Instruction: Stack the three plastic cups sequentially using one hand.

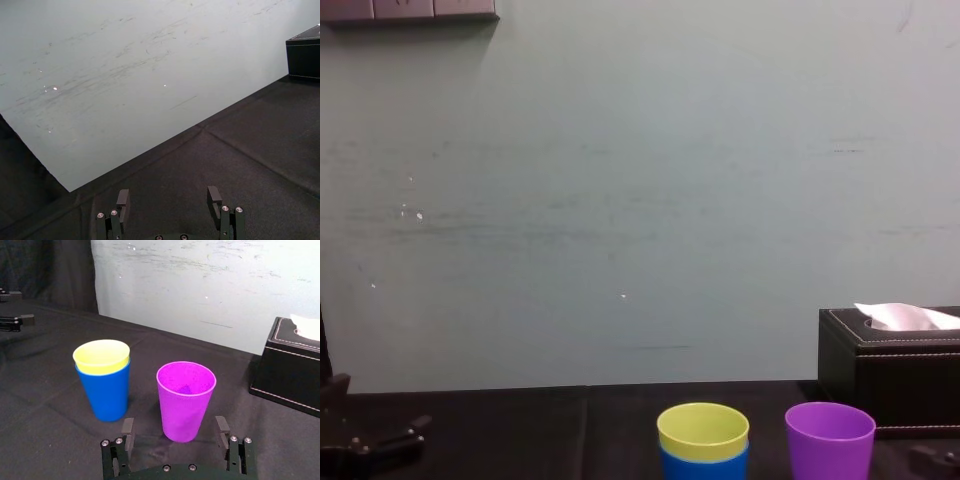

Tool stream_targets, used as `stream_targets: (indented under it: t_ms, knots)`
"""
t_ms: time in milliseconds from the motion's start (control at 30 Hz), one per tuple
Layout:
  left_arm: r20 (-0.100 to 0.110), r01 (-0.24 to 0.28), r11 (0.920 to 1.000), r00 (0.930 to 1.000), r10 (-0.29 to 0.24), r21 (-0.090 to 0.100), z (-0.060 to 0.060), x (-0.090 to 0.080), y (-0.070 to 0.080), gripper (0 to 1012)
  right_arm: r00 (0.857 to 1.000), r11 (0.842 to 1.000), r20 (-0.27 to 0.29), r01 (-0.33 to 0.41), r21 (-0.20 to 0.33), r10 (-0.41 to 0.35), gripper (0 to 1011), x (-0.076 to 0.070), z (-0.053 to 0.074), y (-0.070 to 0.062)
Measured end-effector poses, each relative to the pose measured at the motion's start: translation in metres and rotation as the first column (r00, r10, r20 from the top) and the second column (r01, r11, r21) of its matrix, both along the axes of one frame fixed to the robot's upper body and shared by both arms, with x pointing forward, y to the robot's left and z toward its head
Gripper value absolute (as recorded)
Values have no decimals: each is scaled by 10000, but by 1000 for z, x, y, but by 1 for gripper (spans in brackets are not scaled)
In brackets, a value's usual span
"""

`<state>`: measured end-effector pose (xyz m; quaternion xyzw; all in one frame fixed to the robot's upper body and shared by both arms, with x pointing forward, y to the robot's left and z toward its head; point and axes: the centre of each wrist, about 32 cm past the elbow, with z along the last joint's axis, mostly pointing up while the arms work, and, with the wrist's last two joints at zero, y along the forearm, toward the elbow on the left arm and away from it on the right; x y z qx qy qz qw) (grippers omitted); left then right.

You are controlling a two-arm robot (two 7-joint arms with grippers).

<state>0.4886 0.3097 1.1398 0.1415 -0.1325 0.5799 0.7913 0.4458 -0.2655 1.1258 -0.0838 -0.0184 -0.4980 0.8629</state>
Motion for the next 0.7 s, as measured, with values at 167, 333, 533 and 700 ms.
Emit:
stream_targets:
  t_ms: [167, 333, 533, 700]
  knots:
    - [0, -1, 10000, 10000, 1, 0, 0, 0, 0, 1011, 9999, 9999, -69, 107, -42, -107, 1003, 9, -4, 9]
    - [0, -1, 10000, 10000, 1, 0, 0, 0, 0, 1012, 9991, 9992, -115, 408, -41, -408, 1003, 15, -7, 17]
    - [0, -1, 10000, 10000, 1, -1, 0, 0, 0, 1011, 9971, 9973, -200, 730, 82, -728, 1002, 22, -9, 20]
    - [0, 0, 10000, 10000, 0, 0, 0, 0, 0, 1011, 9964, 9965, -256, 815, 192, -810, 1002, 27, -10, 22]
